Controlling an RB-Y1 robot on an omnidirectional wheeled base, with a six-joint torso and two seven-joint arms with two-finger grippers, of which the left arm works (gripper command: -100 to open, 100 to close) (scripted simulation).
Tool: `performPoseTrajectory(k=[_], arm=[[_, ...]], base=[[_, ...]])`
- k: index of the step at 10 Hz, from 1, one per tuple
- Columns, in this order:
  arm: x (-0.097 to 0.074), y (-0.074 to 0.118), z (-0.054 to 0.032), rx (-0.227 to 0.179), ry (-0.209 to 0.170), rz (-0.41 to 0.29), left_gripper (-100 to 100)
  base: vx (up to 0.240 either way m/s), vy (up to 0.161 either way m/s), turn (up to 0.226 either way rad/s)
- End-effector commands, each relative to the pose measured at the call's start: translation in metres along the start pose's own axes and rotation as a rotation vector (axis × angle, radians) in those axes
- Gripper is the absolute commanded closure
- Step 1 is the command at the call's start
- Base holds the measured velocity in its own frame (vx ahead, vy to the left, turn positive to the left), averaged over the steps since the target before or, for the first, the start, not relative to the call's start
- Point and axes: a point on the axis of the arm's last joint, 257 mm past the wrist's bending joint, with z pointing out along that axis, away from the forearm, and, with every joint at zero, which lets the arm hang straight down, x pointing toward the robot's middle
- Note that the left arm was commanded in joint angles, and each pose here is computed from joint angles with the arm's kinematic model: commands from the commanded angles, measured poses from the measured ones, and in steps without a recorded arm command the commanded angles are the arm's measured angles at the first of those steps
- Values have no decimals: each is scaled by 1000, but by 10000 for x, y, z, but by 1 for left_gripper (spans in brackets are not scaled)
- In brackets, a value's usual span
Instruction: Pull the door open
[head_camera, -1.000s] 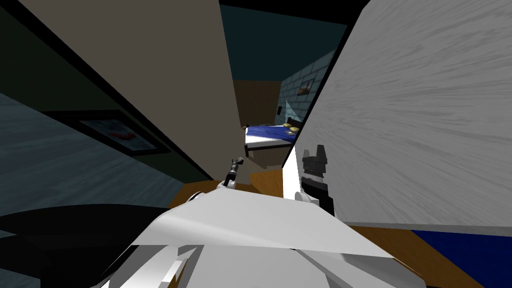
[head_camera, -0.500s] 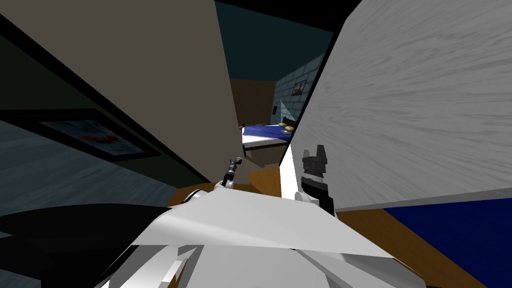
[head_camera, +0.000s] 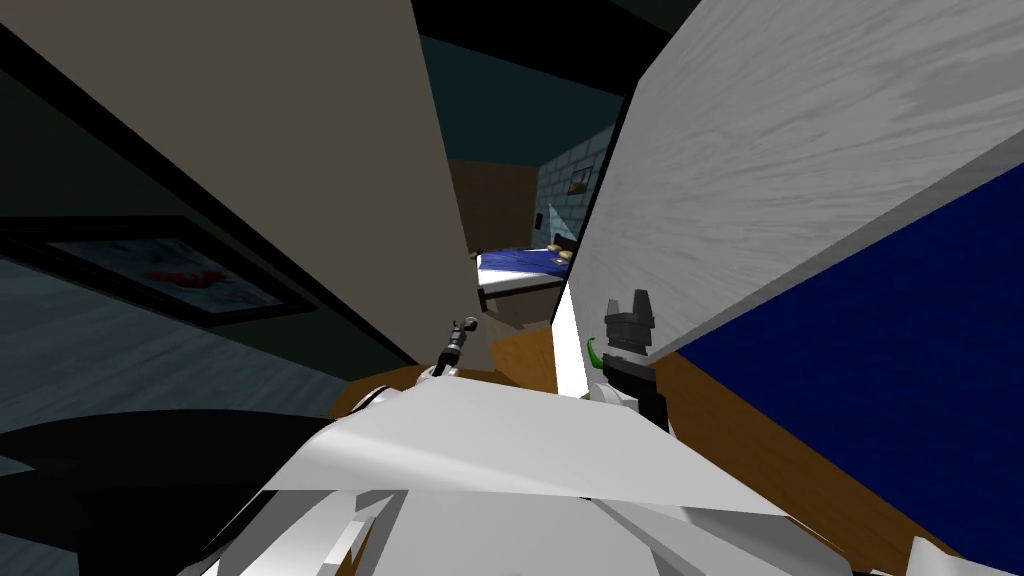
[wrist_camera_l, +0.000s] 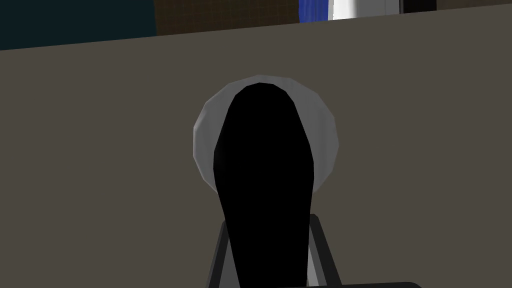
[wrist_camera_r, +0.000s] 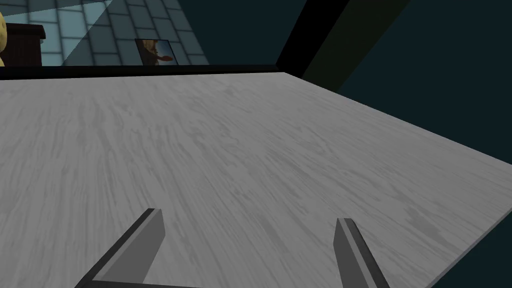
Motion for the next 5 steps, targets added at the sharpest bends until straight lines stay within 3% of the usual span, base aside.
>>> performPoseTrajectory(k=[1,2,5], arm=[[46,8,8,1,8,-5,100],[-107,5,-76,3,11,-4,100],[-307,-4,-193,5,16,-3,100]], base=[[-58,-10,7],[-78,-35,-205],[-97,-18,-154]])
